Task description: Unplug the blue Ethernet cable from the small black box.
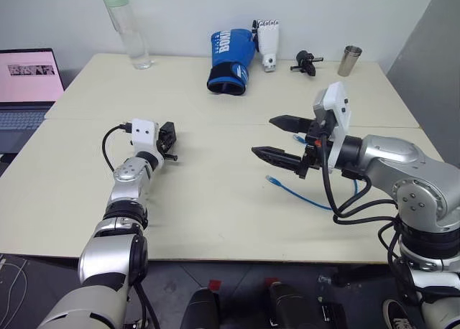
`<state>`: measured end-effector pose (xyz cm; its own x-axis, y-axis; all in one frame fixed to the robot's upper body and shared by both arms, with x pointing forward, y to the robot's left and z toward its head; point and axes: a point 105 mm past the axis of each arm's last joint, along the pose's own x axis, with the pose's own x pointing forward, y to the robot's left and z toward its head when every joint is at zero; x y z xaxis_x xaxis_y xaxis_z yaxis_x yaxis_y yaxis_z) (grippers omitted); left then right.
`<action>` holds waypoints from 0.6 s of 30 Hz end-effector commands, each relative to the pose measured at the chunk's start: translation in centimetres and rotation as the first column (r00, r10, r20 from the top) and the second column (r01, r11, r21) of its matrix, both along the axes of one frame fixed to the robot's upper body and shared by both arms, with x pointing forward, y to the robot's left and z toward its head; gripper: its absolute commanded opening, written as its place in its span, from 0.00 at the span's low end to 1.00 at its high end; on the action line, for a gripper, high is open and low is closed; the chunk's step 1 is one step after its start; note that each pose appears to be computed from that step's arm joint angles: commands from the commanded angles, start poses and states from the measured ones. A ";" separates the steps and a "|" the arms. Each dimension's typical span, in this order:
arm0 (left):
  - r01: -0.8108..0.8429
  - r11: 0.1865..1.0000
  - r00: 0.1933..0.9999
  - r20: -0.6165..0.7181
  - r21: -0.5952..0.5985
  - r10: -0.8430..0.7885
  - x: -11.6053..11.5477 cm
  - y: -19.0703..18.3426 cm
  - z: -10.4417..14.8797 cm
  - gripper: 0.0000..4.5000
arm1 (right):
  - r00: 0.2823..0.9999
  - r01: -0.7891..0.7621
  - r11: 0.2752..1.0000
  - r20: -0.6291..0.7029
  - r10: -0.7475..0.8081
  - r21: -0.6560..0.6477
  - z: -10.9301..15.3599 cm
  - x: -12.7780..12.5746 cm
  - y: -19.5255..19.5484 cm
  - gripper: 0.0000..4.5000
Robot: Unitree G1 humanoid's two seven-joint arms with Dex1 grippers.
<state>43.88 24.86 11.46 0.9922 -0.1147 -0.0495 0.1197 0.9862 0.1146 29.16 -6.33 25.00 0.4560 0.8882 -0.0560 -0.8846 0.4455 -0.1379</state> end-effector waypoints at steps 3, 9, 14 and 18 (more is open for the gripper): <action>-0.004 1.000 0.998 0.060 -0.007 0.005 0.0 1.2 2.2 0.60 | 0.999 0.004 1.000 0.036 -0.004 0.013 0.6 -0.3 -0.2 1.00; 0.041 0.999 0.997 0.072 0.013 -0.042 -0.2 1.6 4.2 0.89 | 1.000 0.003 1.000 0.025 -0.003 0.017 0.3 -0.6 -0.2 1.00; 0.171 0.980 0.985 -0.014 0.098 -0.171 -0.9 0.9 6.2 1.00 | 1.000 0.012 1.000 0.003 -0.012 -0.007 -0.4 -0.8 -0.8 1.00; 0.384 0.900 0.922 -0.144 0.208 -0.360 -3.2 -0.5 7.8 1.00 | 0.997 0.070 0.992 -0.019 -0.072 -0.107 -1.7 -0.4 -3.5 1.00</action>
<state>41.68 25.59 17.37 0.9144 -0.3581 -0.1885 0.3978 0.8812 0.2556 28.92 -8.77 22.38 0.4978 0.8496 -0.1742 -0.8670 0.4827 -0.1234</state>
